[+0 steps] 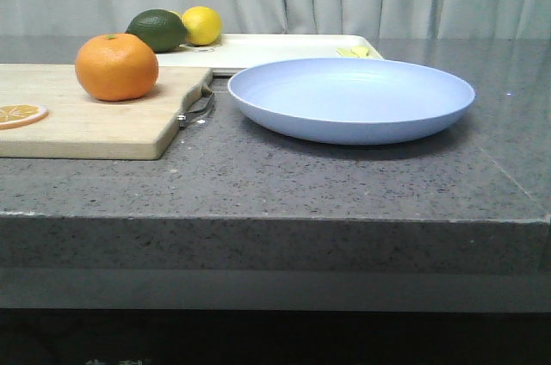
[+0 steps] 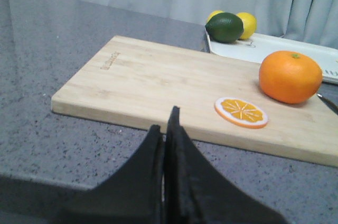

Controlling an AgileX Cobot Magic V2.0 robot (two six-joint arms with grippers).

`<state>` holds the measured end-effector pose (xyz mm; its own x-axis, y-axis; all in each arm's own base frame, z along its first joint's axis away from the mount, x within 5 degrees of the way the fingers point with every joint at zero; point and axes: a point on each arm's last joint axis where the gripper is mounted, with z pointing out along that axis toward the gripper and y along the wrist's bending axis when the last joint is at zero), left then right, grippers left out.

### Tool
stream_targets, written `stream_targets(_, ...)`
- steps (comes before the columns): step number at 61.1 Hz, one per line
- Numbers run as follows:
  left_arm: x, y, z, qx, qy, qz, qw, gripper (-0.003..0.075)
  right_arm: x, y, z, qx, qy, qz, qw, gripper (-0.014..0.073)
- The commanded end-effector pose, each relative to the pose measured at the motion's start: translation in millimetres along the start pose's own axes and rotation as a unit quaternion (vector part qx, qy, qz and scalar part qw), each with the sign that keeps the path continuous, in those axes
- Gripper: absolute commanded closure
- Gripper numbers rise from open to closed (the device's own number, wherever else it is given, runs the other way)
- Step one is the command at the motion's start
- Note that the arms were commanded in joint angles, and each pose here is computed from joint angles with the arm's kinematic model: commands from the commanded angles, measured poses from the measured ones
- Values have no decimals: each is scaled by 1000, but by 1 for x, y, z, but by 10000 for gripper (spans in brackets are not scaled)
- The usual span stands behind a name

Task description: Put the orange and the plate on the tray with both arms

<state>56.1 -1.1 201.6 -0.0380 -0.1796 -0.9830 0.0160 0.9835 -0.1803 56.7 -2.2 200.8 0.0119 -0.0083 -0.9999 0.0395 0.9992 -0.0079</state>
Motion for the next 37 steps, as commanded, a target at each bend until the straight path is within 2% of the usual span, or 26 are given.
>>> stream_targets(1, -15, -3, -3, 19, -93, -1, 996, 738, -34, -1, -7, 4, -79, -6, 997, 655)
stream_targets(6, -28, -6, -6, 30, -143, -1, 989, 738, -53, -1, -12, 4, -75, -4, 997, 655)
stream_targets(11, -55, -11, -14, 39, -187, 1, 982, 738, -79, -1, -16, 4, -64, 0, 998, 655)
stream_targets(16, -82, -16, -21, 37, -202, 31, 978, 738, -100, -1, -12, 3, -32, 0, 999, 655)
stream_targets(27, -134, -24, -6, 9, -131, 67, 989, 738, -149, -1, 17, 1, 9, 6, 1000, 655)
stream_targets(37, -150, -26, 35, -3, -62, 88, 994, 738, -167, -1, 53, -2, 48, 18, 999, 655)
